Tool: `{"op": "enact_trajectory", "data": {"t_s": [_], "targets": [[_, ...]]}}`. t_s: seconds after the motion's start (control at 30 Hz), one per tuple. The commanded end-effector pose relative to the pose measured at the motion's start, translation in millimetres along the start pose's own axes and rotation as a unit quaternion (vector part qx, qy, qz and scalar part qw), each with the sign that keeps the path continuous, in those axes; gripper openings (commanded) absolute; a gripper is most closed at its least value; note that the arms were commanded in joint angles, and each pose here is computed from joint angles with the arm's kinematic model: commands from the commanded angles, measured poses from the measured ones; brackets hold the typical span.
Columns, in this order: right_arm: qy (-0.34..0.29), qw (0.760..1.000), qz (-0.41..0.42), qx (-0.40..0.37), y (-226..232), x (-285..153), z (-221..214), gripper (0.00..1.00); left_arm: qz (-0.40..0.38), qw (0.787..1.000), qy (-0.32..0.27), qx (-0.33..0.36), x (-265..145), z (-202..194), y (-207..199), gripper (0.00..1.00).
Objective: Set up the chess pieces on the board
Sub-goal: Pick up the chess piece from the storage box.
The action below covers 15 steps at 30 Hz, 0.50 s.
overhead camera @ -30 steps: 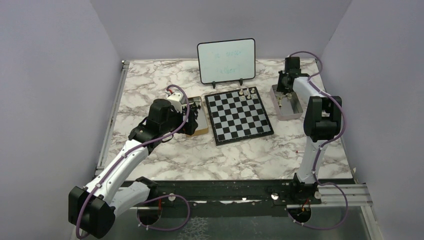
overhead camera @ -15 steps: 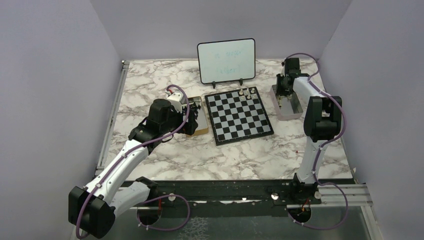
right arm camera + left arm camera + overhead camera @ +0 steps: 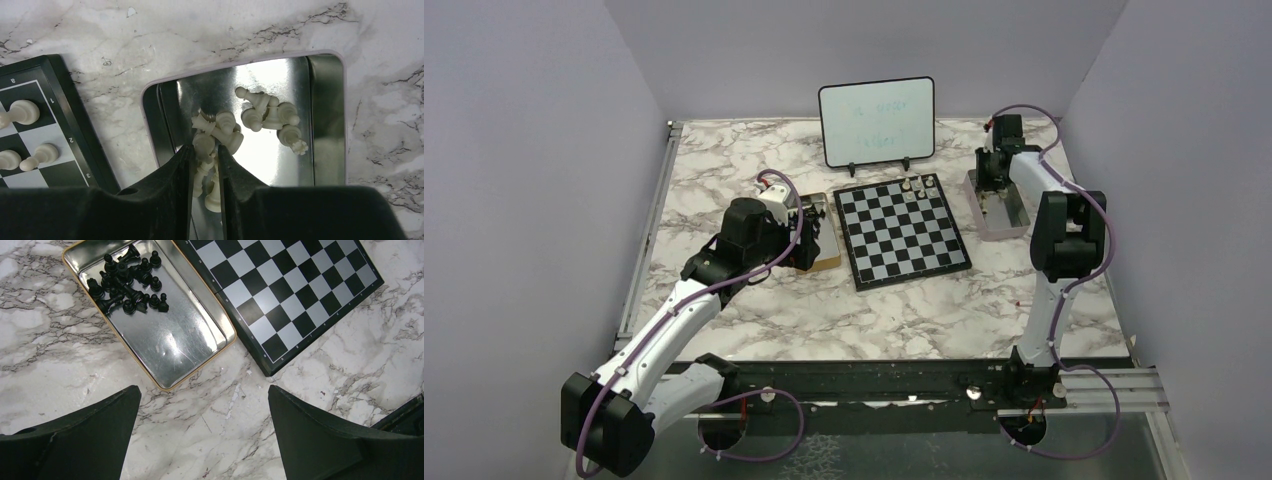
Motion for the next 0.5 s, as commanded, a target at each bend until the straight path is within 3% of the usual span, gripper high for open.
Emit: {"op": "enact_trajectory", "data": {"t_s": [0.0,0.2,0.47], "targets": [[0.003,1.000,0.012,-0.021,0.8,5.4,4.9,0.29,-0.008,1.000,-0.005,0.006,-0.7,2.0,-3.1,0.99],[0.003,1.000,0.012,-0.024,0.4,5.5,3.5,0.26,-0.009,1.000,-0.005,0.005,-0.5,2.3,-3.3,0.99],[-0.001,0.999,0.029,-0.026,5.5,-3.4,7.4,0.10,-0.010,1.000,-0.005,0.006,-0.9,2.6,-3.7,0.99]]}}
Point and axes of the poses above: each gripper's point midway between its finger pads, its own x axis out along the fingers, its own y axis along the line the jaws close on, z = x × y, the point moved 2 cm from there along -x, back along the fingers, and after that the axes turned 10 degrees about x, right-handed, at the moved point
